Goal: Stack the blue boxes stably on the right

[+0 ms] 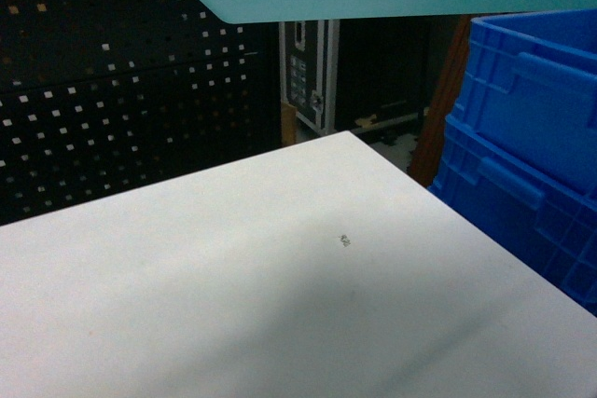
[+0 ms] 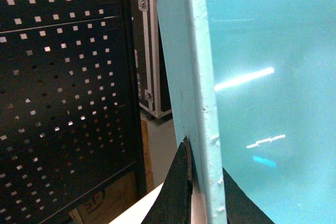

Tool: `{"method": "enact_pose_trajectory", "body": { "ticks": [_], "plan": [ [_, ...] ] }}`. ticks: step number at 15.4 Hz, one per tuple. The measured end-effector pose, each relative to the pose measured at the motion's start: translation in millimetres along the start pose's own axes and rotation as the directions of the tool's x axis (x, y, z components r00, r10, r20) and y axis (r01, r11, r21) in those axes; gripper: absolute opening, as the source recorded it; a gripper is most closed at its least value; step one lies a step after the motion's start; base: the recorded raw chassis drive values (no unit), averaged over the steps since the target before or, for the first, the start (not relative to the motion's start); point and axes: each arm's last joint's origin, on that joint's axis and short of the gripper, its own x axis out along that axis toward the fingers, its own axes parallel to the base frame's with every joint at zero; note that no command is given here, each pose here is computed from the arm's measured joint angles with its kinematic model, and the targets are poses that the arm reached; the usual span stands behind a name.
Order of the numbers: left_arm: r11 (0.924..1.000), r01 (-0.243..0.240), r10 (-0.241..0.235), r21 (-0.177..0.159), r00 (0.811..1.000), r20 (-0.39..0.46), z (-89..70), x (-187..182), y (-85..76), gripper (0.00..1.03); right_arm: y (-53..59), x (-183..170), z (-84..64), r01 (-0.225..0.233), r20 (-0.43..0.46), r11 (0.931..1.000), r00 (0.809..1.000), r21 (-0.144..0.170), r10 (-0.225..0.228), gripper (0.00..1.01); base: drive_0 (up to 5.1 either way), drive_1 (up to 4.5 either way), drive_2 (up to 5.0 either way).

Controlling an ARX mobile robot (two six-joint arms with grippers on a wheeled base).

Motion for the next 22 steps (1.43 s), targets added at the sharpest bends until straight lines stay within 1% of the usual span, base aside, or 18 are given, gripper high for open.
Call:
{"method": "enact_pose_trajectory", "body": {
  "ticks": [22],
  "plan": [
    [1.0,0.0,0.0,0.0,1.0,0.0,0.0,0.0,0.0,0.02,0.0,0.0,-0.1,0.0,0.0,1.0,1.0,0.0,0.0,0.02,-1.6,-1.57,-1.6]
  ]
}}
